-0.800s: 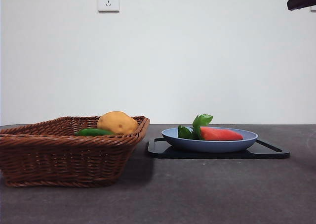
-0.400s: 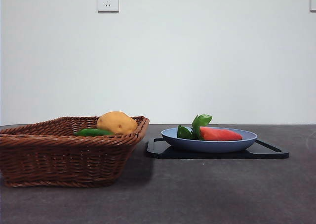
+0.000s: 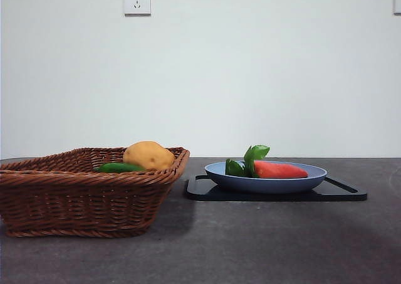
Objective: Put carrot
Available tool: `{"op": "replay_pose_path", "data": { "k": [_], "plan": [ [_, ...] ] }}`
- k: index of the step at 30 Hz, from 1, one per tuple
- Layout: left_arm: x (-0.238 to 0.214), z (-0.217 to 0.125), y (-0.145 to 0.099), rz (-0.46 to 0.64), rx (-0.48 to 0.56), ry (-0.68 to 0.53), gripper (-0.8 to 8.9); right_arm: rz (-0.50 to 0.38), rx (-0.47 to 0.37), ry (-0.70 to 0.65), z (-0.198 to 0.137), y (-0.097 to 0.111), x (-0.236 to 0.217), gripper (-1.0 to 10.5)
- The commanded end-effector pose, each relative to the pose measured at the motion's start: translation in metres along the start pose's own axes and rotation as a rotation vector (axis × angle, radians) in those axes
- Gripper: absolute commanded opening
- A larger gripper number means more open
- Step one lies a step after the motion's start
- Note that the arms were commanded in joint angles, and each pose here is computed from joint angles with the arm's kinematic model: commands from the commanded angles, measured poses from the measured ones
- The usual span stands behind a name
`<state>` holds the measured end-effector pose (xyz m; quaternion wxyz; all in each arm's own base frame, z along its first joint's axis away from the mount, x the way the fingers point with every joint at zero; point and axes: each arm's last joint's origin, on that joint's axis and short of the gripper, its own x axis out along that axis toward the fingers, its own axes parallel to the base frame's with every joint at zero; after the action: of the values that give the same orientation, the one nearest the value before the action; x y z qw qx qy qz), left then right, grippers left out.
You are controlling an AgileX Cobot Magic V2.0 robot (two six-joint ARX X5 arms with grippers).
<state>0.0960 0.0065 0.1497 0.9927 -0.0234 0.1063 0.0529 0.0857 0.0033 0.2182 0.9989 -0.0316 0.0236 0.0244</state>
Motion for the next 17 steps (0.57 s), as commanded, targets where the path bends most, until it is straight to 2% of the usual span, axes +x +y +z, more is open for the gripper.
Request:
{"op": "replay_pose_path", "data": {
  "k": [1,8,17],
  "plan": [
    [0.0,-0.001,0.0,0.003,-0.01,-0.001,0.08,-0.008,0.02,0.007,-0.014,-0.001,0.003,0.0],
    [0.0,-0.001,0.0,0.002,-0.01,-0.001,0.08,-0.019,0.08,0.067,-0.049,0.0,0.009,0.0],
    [0.0,-0.001,0.0,0.002,-0.01,-0.001,0.08,-0.026,0.134,0.123,-0.069,0.001,0.013,0.0]
  ]
}}
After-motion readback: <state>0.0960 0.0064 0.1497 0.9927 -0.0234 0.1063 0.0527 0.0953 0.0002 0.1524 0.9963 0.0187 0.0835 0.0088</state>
